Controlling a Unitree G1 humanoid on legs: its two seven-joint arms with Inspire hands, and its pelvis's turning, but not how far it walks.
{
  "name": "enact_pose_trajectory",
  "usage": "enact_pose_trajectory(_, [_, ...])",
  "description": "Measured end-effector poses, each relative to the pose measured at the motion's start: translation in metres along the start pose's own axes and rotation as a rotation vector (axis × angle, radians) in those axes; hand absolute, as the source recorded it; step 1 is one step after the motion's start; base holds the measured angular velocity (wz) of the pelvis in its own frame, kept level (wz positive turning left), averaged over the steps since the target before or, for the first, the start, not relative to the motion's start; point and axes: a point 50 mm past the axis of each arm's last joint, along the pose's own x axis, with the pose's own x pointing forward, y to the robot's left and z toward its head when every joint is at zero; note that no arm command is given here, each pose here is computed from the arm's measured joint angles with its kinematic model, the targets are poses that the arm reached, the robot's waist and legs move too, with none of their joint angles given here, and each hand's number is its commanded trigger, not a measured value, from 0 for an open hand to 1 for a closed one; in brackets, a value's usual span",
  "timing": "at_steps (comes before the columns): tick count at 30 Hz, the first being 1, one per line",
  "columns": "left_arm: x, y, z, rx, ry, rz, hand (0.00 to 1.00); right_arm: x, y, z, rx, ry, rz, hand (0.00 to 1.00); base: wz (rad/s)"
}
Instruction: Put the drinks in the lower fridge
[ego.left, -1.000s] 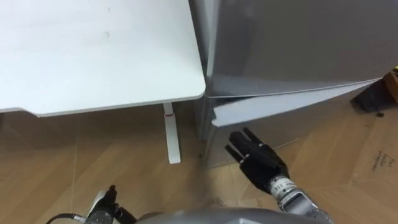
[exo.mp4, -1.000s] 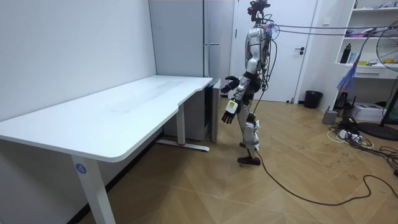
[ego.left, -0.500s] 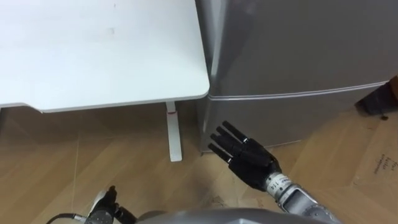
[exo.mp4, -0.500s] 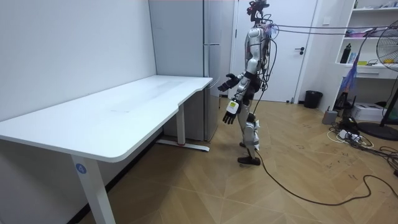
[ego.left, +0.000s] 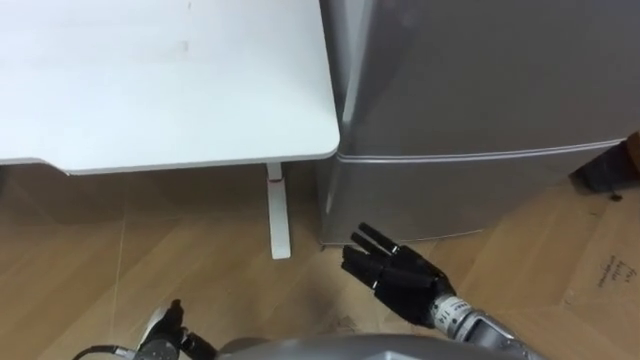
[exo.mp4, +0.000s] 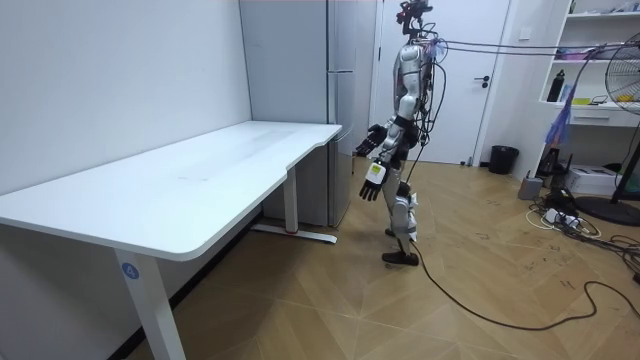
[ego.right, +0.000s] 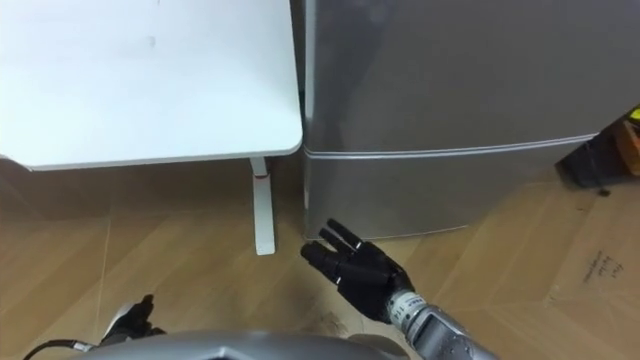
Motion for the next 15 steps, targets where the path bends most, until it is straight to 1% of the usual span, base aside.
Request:
enact_pose_trajectory(4, [-0.001, -0.002, -0.006, 0.001, 0.015, 0.000, 0.00, 0.000, -0.003, -0.002, 0.005, 0.007, -0.014, 0.00, 0.10])
enact_pose_trajectory(9, [-0.003, -0.003, -0.015, 0.004, 0.046, 0.005, 0.00, -0.006, -0.018, -0.009, 0.034, 0.047, -0.097, 0.00, 0.21])
enact_pose_trajectory(15, [-0.007, -0.009, -0.029, 0.011, 0.095, -0.012, 0.00, -0.011, -0.029, -0.014, 0.050, 0.077, -0.153, 0.00, 0.13])
